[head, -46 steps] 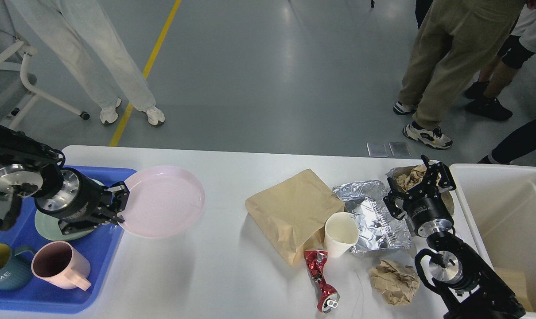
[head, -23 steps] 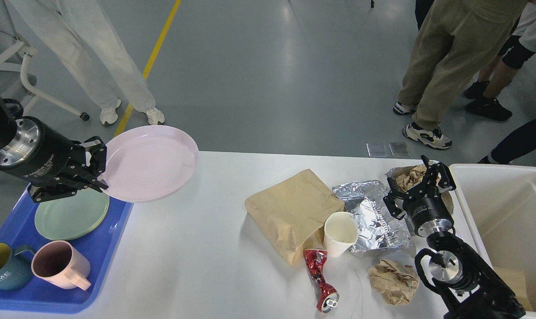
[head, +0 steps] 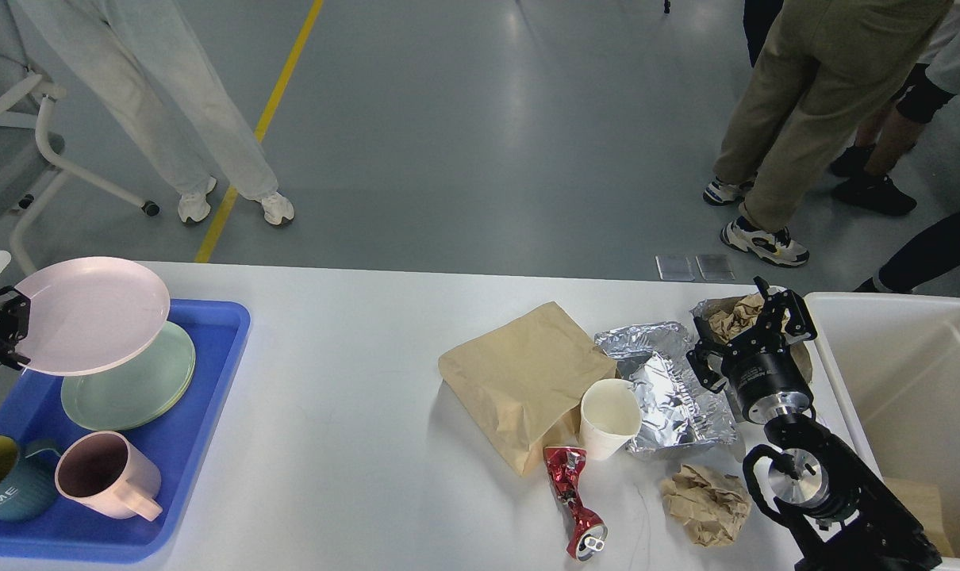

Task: Tidy desktop
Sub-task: 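Lift the pink plate and place it onto the green plate in the tray, then release the pink plate and raise the left gripper above the tray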

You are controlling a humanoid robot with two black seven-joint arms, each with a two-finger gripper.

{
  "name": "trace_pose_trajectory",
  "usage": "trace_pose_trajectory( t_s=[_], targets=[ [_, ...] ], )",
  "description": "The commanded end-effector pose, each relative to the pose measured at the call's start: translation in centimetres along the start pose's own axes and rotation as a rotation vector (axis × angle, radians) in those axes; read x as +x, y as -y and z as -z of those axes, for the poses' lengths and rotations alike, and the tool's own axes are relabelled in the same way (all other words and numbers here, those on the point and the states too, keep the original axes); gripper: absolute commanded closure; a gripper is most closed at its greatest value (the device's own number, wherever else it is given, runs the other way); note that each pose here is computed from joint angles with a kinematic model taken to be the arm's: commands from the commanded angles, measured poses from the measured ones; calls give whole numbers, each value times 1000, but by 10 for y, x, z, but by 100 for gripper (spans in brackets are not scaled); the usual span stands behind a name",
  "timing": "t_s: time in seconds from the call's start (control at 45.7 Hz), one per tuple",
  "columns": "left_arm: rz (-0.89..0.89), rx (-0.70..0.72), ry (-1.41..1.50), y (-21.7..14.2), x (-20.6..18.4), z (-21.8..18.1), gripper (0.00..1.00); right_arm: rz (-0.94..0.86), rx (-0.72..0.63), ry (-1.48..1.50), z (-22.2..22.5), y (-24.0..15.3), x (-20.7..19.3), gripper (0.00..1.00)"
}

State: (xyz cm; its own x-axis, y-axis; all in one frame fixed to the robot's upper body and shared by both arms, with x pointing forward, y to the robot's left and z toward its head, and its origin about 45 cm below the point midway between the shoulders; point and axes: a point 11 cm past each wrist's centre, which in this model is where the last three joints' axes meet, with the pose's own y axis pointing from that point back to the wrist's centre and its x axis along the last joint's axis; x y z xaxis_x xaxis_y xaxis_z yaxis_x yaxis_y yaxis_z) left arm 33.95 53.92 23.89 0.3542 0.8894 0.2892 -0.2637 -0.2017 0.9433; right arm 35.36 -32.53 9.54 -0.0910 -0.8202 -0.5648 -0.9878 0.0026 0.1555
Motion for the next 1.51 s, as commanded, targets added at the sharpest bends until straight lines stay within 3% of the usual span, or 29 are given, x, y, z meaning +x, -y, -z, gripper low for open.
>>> trace_pose_trajectory(
  t_s=[0.0, 0.131, 0.328, 1.05, 1.116, 1.225, 1.291, 1.356, 1.488],
  targets=[
    [-111, 29, -14, 23, 12, 8, 100, 0, -1, 0, 0, 0, 0, 0],
    [-246, 32, 68, 40, 10, -10, 100, -2, -1, 0, 0, 0, 1, 0],
    [-235, 87, 158, 76, -21, -3, 100, -2, -1, 0, 0, 0, 1, 0],
    [-181, 56, 130, 81, -35, -9, 100, 0, -1, 0, 0, 0, 0, 0],
    [-183, 56, 128, 81, -34, -9, 86, -2, -1, 0, 0, 0, 1, 0],
    [-197, 47, 121, 80, -30, -7, 38, 0, -1, 0, 0, 0, 0, 0],
    [-201, 45, 119, 79, -28, -7, 20, 0, -1, 0, 0, 0, 0, 0],
    [-199, 42, 120, 79, -29, -9, 10, -2, 0, 0, 0, 0, 1, 0],
    [-189, 40, 123, 77, -29, -11, 5, 0, -1, 0, 0, 0, 0, 0]
  ],
)
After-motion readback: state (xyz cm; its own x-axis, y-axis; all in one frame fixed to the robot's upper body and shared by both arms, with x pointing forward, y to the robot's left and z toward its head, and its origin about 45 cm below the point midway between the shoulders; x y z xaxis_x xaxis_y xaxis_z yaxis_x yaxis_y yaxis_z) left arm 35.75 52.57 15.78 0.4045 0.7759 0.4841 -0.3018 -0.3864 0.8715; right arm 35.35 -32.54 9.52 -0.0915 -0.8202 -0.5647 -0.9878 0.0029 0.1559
